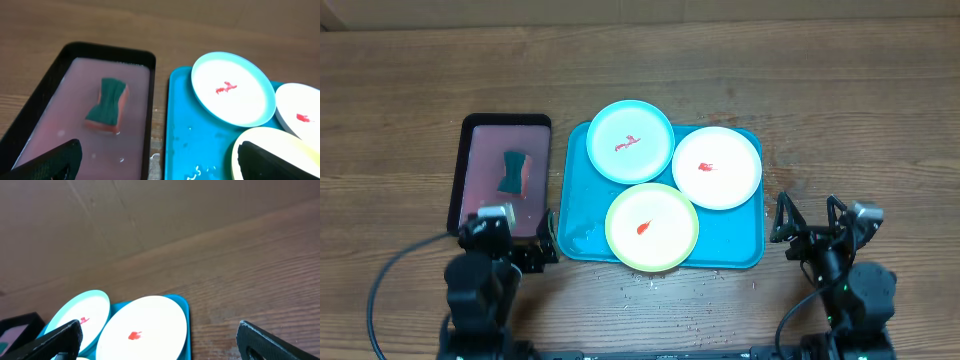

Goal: Clean dirty plates on tray and stack at the side
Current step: 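Move left gripper to the sponge and right gripper to the yellow plate rim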

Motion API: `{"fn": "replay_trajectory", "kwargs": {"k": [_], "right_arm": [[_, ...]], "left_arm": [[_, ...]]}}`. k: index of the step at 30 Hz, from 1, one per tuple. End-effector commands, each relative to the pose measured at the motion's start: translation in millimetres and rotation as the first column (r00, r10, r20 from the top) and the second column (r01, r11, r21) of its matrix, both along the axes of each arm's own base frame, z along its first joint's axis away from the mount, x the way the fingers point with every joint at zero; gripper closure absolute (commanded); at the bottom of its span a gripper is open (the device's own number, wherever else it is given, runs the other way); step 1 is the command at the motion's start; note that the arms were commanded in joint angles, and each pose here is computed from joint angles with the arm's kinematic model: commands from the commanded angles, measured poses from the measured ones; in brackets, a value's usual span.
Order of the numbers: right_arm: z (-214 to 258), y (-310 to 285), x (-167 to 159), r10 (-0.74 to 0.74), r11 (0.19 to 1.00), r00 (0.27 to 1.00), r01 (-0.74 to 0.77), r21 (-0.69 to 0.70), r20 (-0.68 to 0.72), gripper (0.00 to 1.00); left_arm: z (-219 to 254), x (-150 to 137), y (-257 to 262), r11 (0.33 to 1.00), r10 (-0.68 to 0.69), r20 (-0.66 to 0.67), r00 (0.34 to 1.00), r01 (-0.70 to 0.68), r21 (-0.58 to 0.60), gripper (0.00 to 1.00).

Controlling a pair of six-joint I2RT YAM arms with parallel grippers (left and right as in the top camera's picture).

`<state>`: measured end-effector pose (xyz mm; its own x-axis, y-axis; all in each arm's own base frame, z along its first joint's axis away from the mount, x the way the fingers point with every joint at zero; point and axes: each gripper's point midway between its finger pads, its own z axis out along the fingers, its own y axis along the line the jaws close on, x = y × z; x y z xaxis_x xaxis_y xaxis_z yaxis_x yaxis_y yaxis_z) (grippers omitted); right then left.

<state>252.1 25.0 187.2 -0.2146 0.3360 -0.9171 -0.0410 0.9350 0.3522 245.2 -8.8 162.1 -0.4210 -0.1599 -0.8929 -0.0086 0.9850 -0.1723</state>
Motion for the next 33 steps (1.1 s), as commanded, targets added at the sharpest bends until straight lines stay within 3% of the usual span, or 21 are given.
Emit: {"fn": "replay_trajectory", "kwargs": {"k": [1, 9, 16, 19, 22, 24, 28, 33], "right_arm": [[24.3, 4.8, 7.1, 0.026, 1.0, 0.999, -0.026, 0.005, -0.038, 0.0], [36.2, 27.0, 24.5, 0.141, 0.99, 0.943, -0.134, 0.046, -0.3, 0.0], [33.7, 41.5, 29.7, 0.194, 0.974, 0.827, -0.228, 0.0, -0.528, 0.0], [34.6, 48.0, 44.1, 0.213, 0.974, 0.815, -0.22, 0.051, -0.538, 0.0], [38.3, 82.4, 54.3, 0.395, 0.919, 0.774, -0.331, 0.217, -0.495, 0.0], [35.0, 90.7, 57.3, 0.427, 0.902, 0.752, -0.319, 0.29, -0.501, 0.0], [16.5, 98.2, 58.7, 0.391, 0.918, 0.725, -0.265, 0.296, -0.567, 0.0], [-0.7, 110.2, 55.7, 0.252, 0.963, 0.725, -0.121, 0.242, -0.641, 0.0]], "left_arm": [[15.6, 12.9, 1.1, 0.999, -0.015, -0.082, 0.997, 0.02, 0.05, 0.0], [31.4, 30.0, 0.8, 0.997, -0.03, -0.319, 0.947, 0.049, 0.054, 0.0], [24.5, 12.6, 0.3, 0.999, -0.024, -0.498, 0.867, 0.044, 0.028, 0.0], [22.2, 12.6, 0.2, 0.999, -0.024, -0.507, 0.861, 0.044, 0.027, 0.0], [28.8, 21.9, 0.6, 0.999, -0.023, -0.467, 0.884, 0.042, 0.03, 0.0], [36.0, 30.9, 0.7, 0.999, -0.023, -0.425, 0.905, 0.04, 0.033, 0.0], [42.5, 45.7, 3.9, 0.999, -0.002, -0.379, 0.925, 0.016, 0.034, 0.0], [29.8, 59.0, 20.7, 0.999, 0.053, -0.438, 0.897, -0.044, 0.031, 0.0]]}}
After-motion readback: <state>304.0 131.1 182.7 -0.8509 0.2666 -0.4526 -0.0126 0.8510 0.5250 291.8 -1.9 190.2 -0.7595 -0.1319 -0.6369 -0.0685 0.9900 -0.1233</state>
